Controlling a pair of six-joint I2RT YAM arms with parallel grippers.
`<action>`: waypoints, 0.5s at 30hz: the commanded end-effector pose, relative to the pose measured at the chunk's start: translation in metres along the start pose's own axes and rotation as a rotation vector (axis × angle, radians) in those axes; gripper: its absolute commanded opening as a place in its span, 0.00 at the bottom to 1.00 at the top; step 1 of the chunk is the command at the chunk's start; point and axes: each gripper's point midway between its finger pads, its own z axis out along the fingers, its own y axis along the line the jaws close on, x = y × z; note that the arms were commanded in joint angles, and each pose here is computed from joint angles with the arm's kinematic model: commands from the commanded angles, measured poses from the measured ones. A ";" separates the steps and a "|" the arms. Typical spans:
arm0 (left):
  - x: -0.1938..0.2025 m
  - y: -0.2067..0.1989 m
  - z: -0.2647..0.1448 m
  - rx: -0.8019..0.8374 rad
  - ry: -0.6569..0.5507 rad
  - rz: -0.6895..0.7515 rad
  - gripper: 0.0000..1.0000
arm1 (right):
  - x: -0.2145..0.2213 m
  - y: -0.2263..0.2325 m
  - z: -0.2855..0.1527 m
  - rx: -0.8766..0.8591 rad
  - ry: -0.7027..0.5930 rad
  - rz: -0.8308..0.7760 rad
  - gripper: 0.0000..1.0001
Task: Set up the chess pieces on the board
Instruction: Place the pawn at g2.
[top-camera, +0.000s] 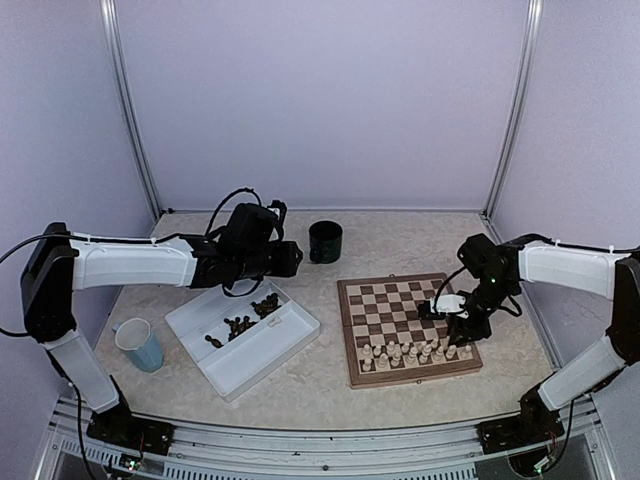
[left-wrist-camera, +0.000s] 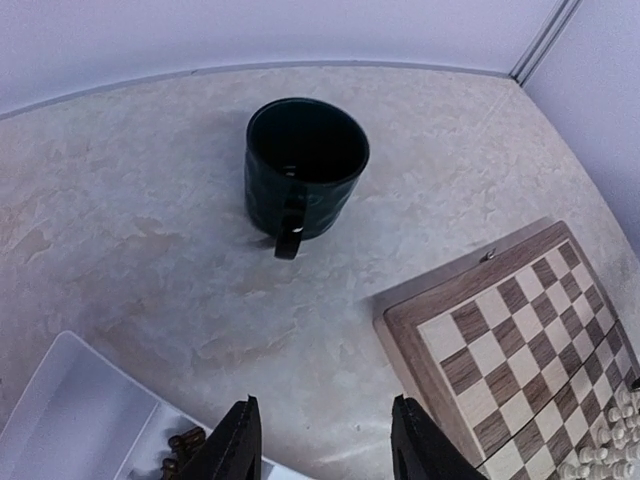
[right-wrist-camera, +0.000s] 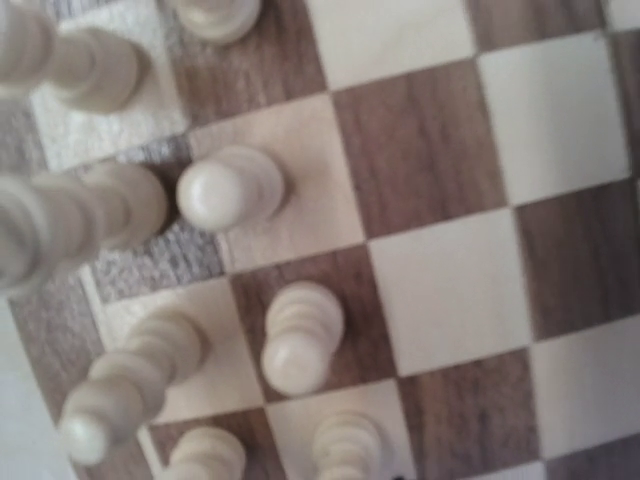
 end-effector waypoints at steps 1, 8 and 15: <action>0.043 0.042 -0.012 -0.164 0.136 -0.011 0.44 | -0.010 -0.004 -0.021 0.018 -0.027 -0.033 0.34; 0.098 0.043 -0.024 -0.089 0.325 0.064 0.30 | -0.020 -0.024 -0.032 0.072 -0.038 -0.042 0.37; 0.126 0.025 -0.013 0.003 0.465 0.178 0.37 | -0.038 -0.044 -0.043 0.117 -0.087 -0.038 0.38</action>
